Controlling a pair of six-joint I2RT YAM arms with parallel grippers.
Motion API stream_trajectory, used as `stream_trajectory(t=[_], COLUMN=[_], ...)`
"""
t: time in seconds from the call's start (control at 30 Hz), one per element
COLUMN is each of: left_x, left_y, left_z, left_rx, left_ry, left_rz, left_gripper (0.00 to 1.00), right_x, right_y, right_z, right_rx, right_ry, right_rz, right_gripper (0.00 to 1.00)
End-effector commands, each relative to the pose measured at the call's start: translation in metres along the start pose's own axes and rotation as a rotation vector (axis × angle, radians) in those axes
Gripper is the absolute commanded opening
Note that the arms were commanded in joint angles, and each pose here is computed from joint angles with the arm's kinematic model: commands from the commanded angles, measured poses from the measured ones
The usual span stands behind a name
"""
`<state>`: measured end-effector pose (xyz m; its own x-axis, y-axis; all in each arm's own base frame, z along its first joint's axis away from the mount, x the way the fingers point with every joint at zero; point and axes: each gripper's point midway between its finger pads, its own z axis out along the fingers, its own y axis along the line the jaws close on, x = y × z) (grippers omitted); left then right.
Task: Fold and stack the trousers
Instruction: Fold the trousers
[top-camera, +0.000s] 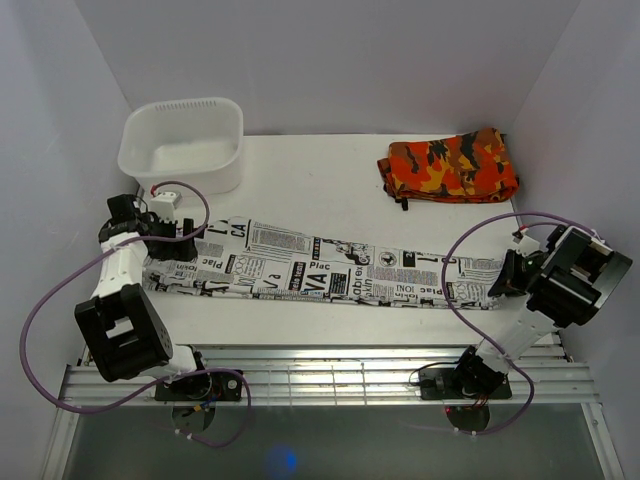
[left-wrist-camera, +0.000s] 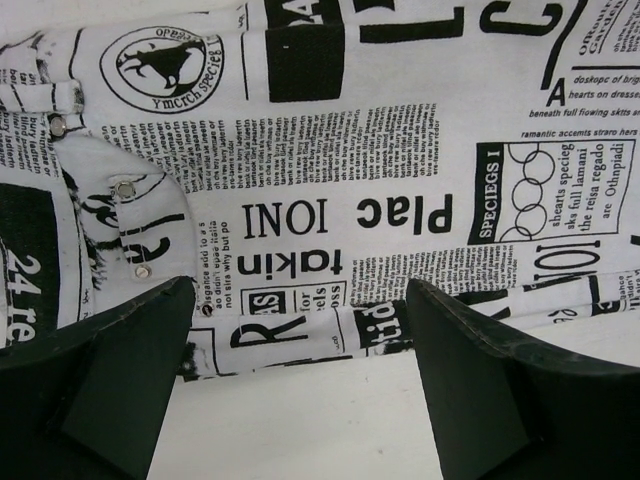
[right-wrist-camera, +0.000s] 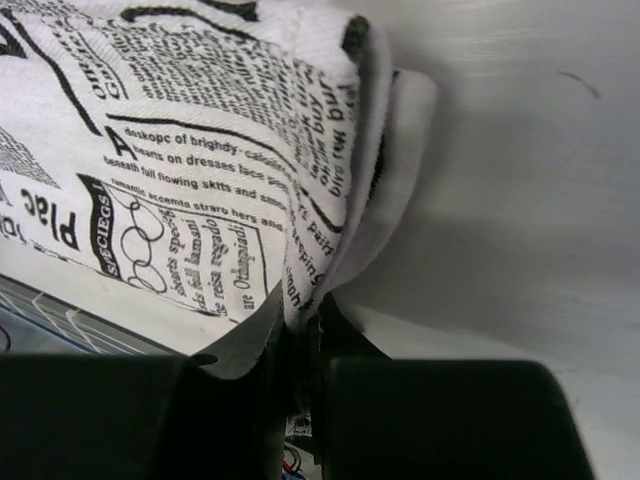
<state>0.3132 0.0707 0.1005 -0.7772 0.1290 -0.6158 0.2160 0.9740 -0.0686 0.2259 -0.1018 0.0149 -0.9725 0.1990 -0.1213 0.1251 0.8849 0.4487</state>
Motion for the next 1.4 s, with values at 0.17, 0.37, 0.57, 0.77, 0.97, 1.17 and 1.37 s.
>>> stream_trajectory(t=[0.17,0.37,0.57,0.77,0.97,1.17,1.37], left_x=[0.011,0.023,0.032,0.044,0.06,0.069,0.079], left_y=[0.008,0.004,-0.01,-0.012,-0.01,-0.012,-0.011], left_z=[-0.004,0.004,0.016,0.025,0.032,0.034,0.038], left_rx=[-0.044,-0.009,0.071,0.076,0.056,0.057,0.057], left_ry=[0.009,0.026,0.045,0.075,0.117,0.14,0.196], left_rz=[0.001,-0.035,-0.104,-0.14,-0.16,-0.173,-0.202], left_gripper=[0.98,0.98,0.92,0.94,0.98,0.98,0.98], right_x=[-0.038,-0.061,-0.066,-0.064,-0.058,-0.035,-0.01], right_y=[-0.051,-0.025,0.102,0.234,0.317,0.384,0.42], right_z=[-0.091,-0.124,-0.092,-0.069,-0.032,0.008,0.044], right_rx=[0.229,0.148,-0.2,-0.44,-0.588,-0.681,-0.705], right_ry=[-0.13,-0.203,-0.263,-0.265,-0.272,-0.209,-0.131], right_rz=[-0.159,-0.231,-0.36,-0.499,-0.587,-0.62,-0.645], right_gripper=[0.08,0.08,0.08,0.08,0.08,0.08,0.08])
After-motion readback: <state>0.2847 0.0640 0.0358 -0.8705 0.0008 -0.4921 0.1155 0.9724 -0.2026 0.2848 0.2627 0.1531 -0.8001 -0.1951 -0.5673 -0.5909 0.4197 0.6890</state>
